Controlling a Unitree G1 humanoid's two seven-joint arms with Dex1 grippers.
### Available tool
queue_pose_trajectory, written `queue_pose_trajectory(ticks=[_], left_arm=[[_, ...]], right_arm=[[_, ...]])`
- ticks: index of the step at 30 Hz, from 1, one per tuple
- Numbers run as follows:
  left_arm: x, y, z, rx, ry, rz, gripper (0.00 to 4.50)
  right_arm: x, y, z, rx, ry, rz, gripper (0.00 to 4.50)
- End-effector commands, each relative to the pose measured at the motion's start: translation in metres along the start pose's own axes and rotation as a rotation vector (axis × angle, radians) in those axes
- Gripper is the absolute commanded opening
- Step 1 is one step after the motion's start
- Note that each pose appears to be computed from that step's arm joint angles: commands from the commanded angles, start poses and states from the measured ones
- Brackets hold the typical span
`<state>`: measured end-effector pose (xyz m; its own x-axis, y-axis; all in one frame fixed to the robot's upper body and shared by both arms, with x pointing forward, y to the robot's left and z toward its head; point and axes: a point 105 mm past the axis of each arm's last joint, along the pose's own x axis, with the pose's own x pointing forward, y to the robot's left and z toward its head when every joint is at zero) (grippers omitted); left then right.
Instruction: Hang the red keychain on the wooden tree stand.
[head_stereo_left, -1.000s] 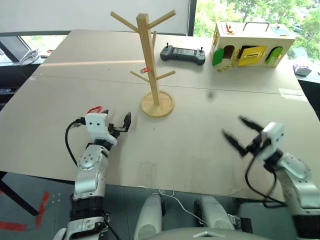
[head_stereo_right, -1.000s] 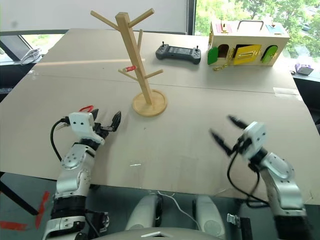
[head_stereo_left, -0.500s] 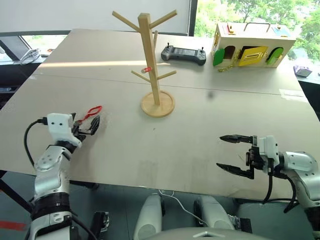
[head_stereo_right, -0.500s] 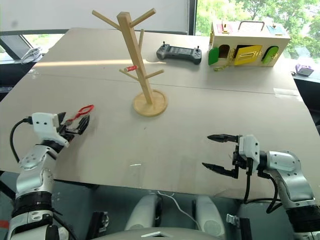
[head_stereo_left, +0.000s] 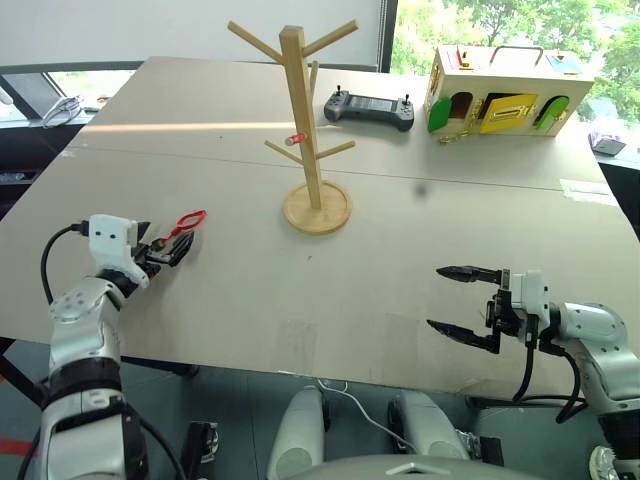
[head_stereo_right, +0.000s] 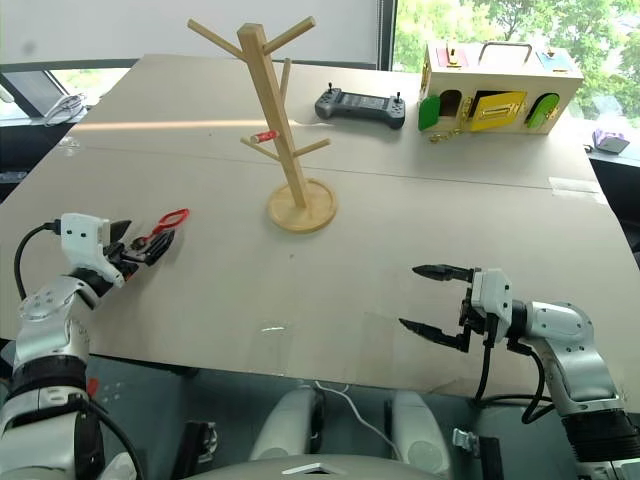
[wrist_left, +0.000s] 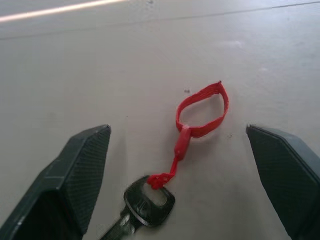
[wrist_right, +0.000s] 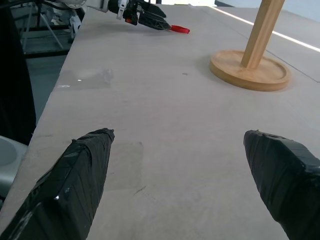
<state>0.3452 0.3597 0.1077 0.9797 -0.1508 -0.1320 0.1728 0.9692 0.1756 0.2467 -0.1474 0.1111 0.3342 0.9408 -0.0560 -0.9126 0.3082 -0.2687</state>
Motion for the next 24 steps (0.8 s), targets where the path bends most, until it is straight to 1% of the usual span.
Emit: queue_pose_trajectory(ticks=[1,6,11,17,19,21,22,23,24], left_arm=[[-0.0006,0.0029,-0.0024,0.027,0.026,-0.035,4.5],[0.0007,0.0054,0.0019,0.029,0.032,-0.064,4.5],[-0.0006,0.0042,-0.0016,0.024,0.065,-0.093,4.5],[-0.0031,0.0039,-0.0024,0.021,0.067,-0.101,4.5],[-0.005,0.0049,-0.0034,0.016,0.07,-0.101,3.98],[-0.0072,0.0069,-0.0028,0.013,0.066,-0.096,3.33],[-0.0079,0.0077,-0.0024,0.013,0.065,-0.094,2.79],[-0.0084,0.0082,-0.0021,0.013,0.065,-0.093,2.51],[-0.0091,0.0091,-0.002,0.013,0.065,-0.09,2.06]], right_arm=[[-0.0034,-0.0053,0.0097,-0.04,-0.022,-0.039,4.45],[-0.0064,-0.0069,0.0105,-0.036,-0.018,-0.063,4.45],[-0.0069,-0.0082,0.012,-0.035,-0.023,-0.082,4.45],[-0.007,-0.008,0.0123,-0.022,-0.027,-0.092,4.45],[-0.0073,-0.0088,0.0121,-0.021,-0.026,-0.095,4.5],[-0.0077,-0.0101,0.0118,-0.02,-0.026,-0.099,4.5],[-0.0075,-0.011,0.0117,-0.018,-0.027,-0.102,4.5],[-0.0074,-0.0117,0.0117,-0.017,-0.029,-0.105,4.5],[-0.0069,-0.0122,0.0115,-0.015,-0.029,-0.106,4.5]])
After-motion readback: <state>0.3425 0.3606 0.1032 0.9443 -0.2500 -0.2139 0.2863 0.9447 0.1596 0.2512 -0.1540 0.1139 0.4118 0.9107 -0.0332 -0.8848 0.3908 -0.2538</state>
